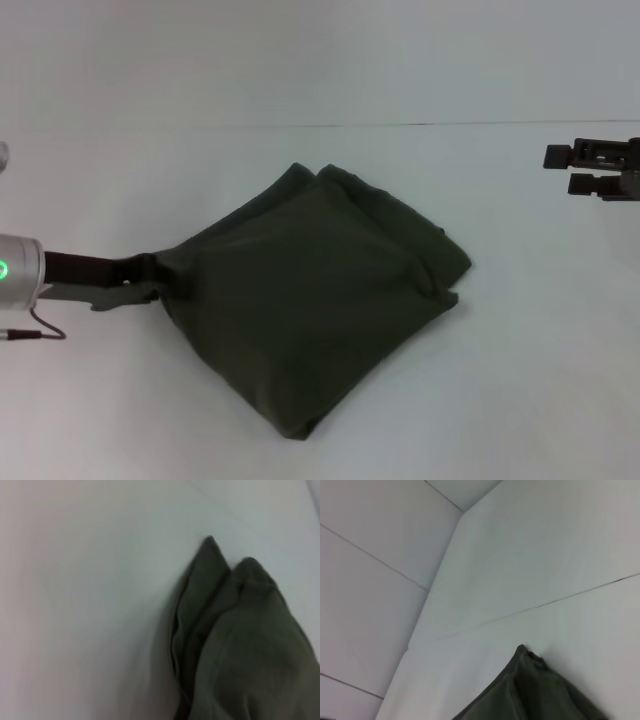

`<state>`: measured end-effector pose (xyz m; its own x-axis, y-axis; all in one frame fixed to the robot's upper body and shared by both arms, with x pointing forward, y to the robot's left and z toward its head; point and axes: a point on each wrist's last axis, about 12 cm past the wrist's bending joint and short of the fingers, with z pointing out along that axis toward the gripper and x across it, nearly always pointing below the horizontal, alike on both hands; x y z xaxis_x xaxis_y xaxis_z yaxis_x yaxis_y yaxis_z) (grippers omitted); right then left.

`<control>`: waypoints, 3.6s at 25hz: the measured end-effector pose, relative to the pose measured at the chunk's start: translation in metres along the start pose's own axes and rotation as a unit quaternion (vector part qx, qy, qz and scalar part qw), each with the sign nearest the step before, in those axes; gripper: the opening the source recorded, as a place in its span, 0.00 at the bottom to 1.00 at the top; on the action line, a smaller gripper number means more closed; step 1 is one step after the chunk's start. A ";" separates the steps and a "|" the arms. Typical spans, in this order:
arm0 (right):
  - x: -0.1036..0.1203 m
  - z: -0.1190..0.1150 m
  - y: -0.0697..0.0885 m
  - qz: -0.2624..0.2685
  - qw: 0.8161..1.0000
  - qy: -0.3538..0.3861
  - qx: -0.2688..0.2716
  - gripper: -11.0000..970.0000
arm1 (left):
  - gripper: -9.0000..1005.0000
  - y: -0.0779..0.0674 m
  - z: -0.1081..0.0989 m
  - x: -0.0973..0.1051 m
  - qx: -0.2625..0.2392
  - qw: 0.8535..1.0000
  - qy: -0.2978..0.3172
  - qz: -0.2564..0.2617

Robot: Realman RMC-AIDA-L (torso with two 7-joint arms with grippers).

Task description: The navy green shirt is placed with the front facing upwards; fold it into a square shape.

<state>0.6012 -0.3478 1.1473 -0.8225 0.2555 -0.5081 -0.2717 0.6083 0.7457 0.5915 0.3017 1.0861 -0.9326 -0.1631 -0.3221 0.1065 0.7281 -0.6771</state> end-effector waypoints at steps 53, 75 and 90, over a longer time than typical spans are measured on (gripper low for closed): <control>0.018 0.020 0.003 -0.026 0.999 0.008 -0.018 0.94 | 0.60 -0.003 -0.013 -0.012 0.023 0.973 -0.227 0.033; 0.178 0.035 -0.014 -0.348 0.929 -0.011 -0.127 0.94 | 0.79 0.023 -0.046 0.164 0.161 0.881 -0.169 0.412; 0.224 0.033 -0.024 -0.395 0.912 -0.022 -0.110 0.94 | 0.79 0.035 -0.036 0.181 0.127 0.880 -0.168 0.426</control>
<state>0.4401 -0.2801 1.0009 -0.3067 -0.1654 -0.9373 -0.8686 0.4513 0.2046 0.4144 0.3216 1.0282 -0.3268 0.1500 -0.9331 0.8311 0.5158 -0.2081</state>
